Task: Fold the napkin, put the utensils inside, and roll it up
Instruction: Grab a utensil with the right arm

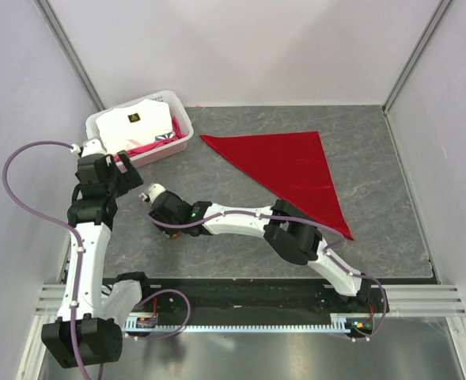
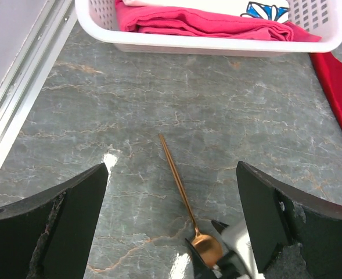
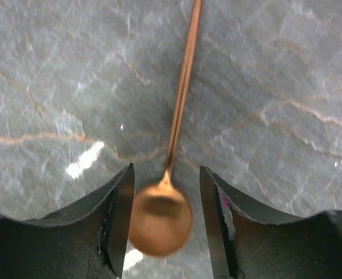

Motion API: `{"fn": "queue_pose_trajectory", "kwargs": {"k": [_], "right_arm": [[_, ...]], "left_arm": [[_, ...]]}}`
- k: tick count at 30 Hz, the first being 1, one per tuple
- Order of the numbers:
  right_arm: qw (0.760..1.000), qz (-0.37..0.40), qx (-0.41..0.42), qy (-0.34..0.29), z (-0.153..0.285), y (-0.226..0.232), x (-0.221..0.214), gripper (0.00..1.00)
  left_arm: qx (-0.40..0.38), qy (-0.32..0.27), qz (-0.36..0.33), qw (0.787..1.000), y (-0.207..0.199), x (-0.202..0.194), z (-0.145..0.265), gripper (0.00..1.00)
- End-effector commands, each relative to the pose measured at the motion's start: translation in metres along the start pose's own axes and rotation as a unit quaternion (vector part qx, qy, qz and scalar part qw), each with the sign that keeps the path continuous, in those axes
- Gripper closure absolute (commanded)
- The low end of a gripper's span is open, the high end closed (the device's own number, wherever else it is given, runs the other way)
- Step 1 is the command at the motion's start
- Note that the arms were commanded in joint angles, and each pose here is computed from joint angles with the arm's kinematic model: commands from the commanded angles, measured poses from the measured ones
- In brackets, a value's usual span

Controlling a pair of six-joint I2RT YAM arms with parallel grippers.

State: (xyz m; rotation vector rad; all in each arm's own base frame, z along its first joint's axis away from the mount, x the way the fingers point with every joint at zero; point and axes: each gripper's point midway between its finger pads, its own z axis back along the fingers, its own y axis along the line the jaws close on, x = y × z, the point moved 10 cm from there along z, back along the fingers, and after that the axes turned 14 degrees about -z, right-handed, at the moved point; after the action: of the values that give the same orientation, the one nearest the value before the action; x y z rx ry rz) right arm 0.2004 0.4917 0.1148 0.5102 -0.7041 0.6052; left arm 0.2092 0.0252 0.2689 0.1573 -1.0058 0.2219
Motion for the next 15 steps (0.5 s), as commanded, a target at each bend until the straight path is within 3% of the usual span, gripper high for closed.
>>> {"fn": "queue_pose_trajectory", "kwargs": {"k": [1,15], "right_arm": [[0.999,0.001,-0.009,-0.045,-0.004,0.014,0.019,0.44],[0.998,0.025,-0.054,-0.019,-0.027,0.010,0.004,0.50]], "left_arm": [[-0.015,-0.034,0.007,0.999,-0.004,0.010,0.005,0.00],[-0.022,-0.036,0.004,0.999,-0.007,0.010,0.006,0.00]]}}
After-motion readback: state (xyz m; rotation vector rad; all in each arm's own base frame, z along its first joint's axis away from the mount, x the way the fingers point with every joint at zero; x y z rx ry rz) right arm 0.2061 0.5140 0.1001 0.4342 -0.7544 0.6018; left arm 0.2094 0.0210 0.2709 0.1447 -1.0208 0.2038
